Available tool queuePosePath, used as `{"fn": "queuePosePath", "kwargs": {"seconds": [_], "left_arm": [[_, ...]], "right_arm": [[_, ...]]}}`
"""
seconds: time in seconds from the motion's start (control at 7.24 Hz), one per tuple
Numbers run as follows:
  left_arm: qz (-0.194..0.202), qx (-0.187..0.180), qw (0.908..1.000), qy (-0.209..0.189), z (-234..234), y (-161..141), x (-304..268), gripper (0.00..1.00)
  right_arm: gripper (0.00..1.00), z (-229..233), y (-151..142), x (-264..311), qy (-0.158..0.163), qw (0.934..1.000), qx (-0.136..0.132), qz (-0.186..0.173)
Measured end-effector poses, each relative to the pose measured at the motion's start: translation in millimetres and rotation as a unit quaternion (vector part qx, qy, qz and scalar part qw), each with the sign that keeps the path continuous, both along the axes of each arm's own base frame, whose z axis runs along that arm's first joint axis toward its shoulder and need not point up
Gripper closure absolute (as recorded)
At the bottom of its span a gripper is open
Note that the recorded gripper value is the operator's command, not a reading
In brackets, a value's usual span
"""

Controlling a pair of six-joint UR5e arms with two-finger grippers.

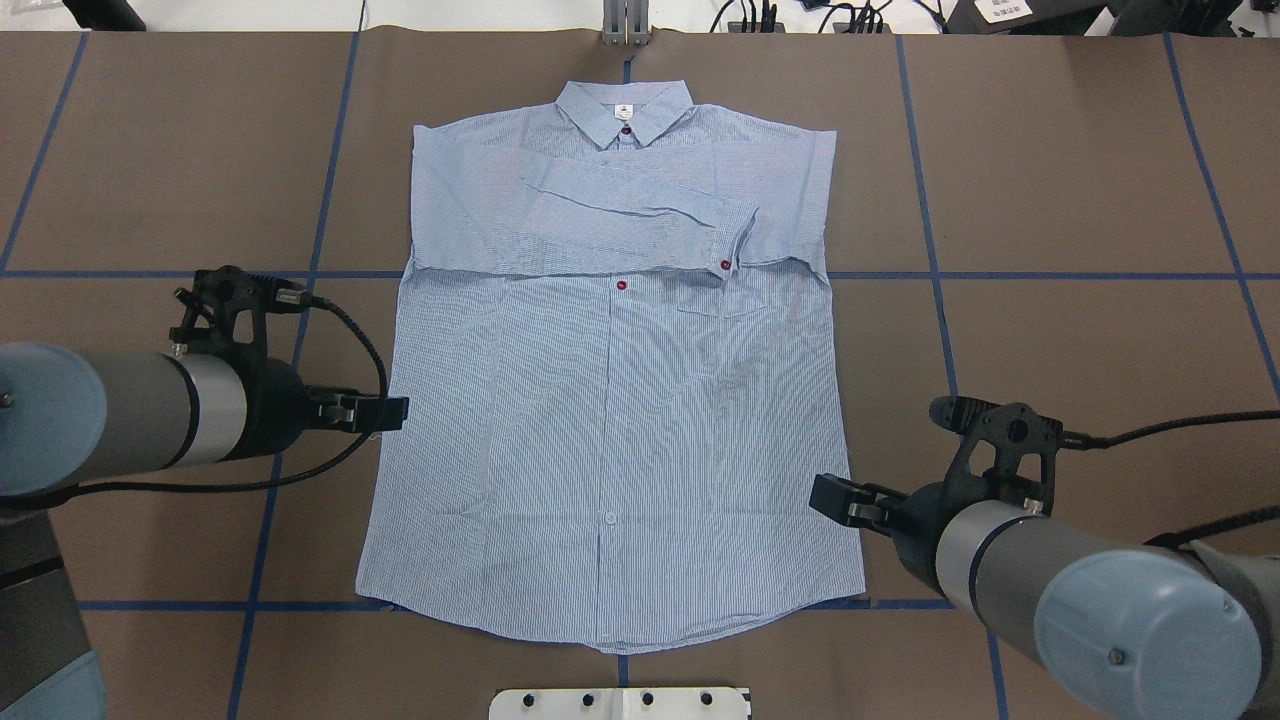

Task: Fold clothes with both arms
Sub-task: 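Lower both grippers to the shirt hem corners nearest the robot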

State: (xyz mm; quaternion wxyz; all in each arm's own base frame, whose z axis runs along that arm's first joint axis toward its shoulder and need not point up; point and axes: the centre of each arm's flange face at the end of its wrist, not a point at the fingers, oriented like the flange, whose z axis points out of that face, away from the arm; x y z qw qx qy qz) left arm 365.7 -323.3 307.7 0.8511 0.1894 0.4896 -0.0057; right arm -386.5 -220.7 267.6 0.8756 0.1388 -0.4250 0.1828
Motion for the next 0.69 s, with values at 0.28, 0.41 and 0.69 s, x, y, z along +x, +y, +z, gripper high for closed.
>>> {"fn": "queuePosePath", "kwargs": {"seconds": [0.28,0.41,0.69], "left_arm": [[-0.017,-0.045,0.9988,0.005,39,47,26,0.02],[-0.021,-0.067,0.9975,-0.001,54,67,46,0.13],[-0.024,-0.082,0.9961,-0.02,78,85,70,0.32]], "right_arm": [[0.0,5,14,-6,0.003,1.0,0.004,0.006],[0.0,5,15,-7,0.002,1.0,0.005,0.007],[0.0,5,15,-7,0.001,0.9999,0.007,0.009]]}}
